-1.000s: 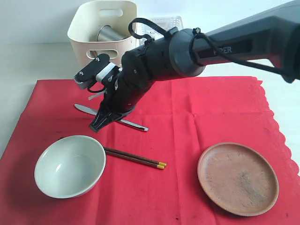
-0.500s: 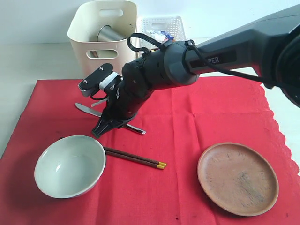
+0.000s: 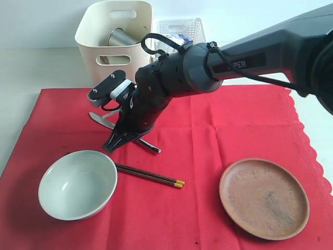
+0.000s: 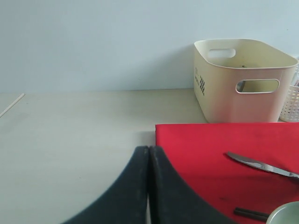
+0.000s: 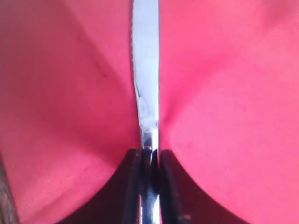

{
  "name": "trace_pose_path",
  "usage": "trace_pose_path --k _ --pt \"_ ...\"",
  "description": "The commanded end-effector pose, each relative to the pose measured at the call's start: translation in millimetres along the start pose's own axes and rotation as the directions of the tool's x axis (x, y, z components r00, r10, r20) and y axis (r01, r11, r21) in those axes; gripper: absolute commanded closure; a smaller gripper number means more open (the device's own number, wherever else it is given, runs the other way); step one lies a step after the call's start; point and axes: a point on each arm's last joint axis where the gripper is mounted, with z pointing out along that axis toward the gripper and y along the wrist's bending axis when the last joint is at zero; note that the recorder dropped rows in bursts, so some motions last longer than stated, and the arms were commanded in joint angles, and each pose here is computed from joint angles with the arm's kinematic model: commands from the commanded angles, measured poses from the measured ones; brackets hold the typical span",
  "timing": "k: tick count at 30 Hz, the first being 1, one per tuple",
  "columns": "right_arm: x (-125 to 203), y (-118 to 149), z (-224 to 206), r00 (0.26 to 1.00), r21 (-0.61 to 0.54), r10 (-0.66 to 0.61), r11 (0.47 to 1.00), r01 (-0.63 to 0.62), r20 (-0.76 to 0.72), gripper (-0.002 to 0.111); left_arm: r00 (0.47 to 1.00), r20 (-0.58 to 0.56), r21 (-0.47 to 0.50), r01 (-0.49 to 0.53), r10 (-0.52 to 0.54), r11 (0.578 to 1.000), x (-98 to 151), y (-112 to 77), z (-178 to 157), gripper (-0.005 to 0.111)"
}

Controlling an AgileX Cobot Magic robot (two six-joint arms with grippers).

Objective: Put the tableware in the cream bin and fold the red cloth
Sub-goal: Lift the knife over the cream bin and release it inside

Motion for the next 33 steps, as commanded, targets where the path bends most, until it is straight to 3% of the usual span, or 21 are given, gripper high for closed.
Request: trace_pose_path --k 1,11,15,20,23,27,31,33 --pt "-14 -2 -29 0.997 0.015 -0.016 1.0 0.015 0.073 0.108 1.0 0.01 -0.003 0.003 -0.003 1.0 -1 0.2 -1 0.107" --pt "-41 -4 -84 0.965 0.048 -0.026 0.999 0.014 0.261 0.108 1.0 0.01 -0.003 0.003 -0.003 1.0 -1 0.2 -1 0.107" --pt "-60 -10 -106 0.891 0.09 -0.035 0.996 -0.006 0.453 0.108 1.0 0.01 -0.003 0.003 -0.003 1.0 -1 0.2 -1 0.107" --pt "-77 -33 -116 0.733 0.148 -0.038 0.985 -0.085 0.68 0.108 1.0 0.01 -0.003 0.003 -0.003 1.0 -1 0.2 -1 0.107" --pt "-86 -61 -111 0.566 0.174 -0.041 0.968 -0.183 0.823 0.108 1.0 0.01 -0.003 0.003 -0.003 1.0 -1 0.2 -1 0.107" --pt "-105 -93 -78 0.533 0.13 0.052 0.946 -0.297 0.845 0.108 1.0 0.01 -0.003 0.003 -0.003 1.0 -1 0.2 -1 0.107" --pt "-123 -101 -46 0.522 0.123 0.054 0.946 -0.299 0.851 0.108 1.0 0.01 -0.003 0.003 -0.003 1.0 -1 0.2 -1 0.107" --pt "-123 -105 -30 0.521 0.109 0.092 0.933 -0.343 0.849 0.1 1.0 0.01 -0.003 0.003 -0.003 1.0 -1 0.2 -1 0.107"
